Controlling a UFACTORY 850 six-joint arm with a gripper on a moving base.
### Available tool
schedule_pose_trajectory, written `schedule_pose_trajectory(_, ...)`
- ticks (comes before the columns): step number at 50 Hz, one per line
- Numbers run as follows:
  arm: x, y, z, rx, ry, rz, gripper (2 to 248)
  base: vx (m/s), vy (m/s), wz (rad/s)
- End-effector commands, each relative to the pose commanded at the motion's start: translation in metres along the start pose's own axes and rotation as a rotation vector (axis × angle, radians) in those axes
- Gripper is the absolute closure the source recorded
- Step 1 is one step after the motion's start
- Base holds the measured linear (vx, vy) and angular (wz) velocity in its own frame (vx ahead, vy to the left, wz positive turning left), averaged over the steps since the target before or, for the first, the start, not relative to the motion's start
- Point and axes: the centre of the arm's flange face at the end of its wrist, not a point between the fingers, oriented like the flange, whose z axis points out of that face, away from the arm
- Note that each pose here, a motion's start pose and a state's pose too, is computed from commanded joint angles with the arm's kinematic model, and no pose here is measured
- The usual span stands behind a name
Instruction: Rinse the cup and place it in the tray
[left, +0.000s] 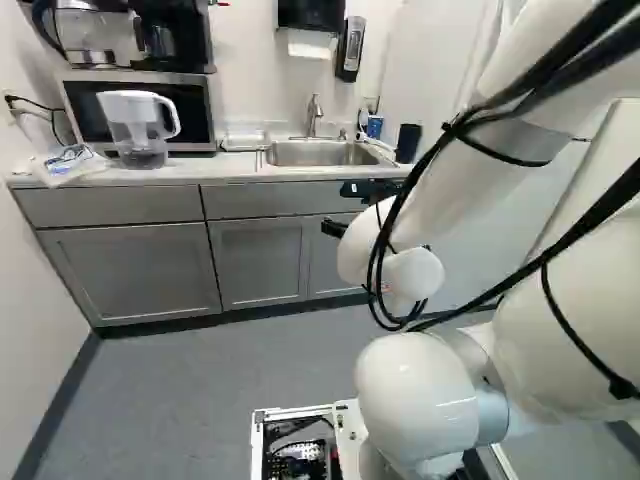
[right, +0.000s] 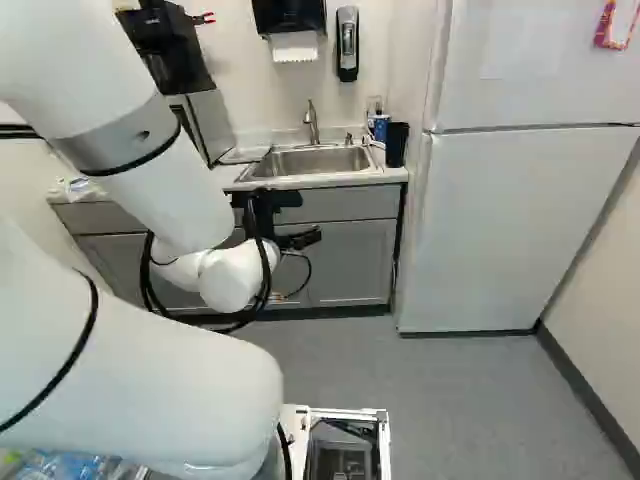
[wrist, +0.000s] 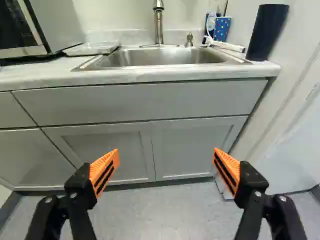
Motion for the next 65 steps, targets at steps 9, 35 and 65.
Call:
schedule_pose_trajectory(9, 0.000, 0.000, 0.000, 0.000, 0.000, 0.000, 3, 0.000, 0.000, 0.000)
schedule_pose_trajectory(35, 0.030, -0.003, 0.018, 0.010, 0.052, -0.003, 3, 0.000, 0.000, 0.000)
schedule_pose_trajectory(65, 0.073, -0.010, 0.045, 0.029, 0.114, -0.008, 3, 0.000, 0.000, 0.000)
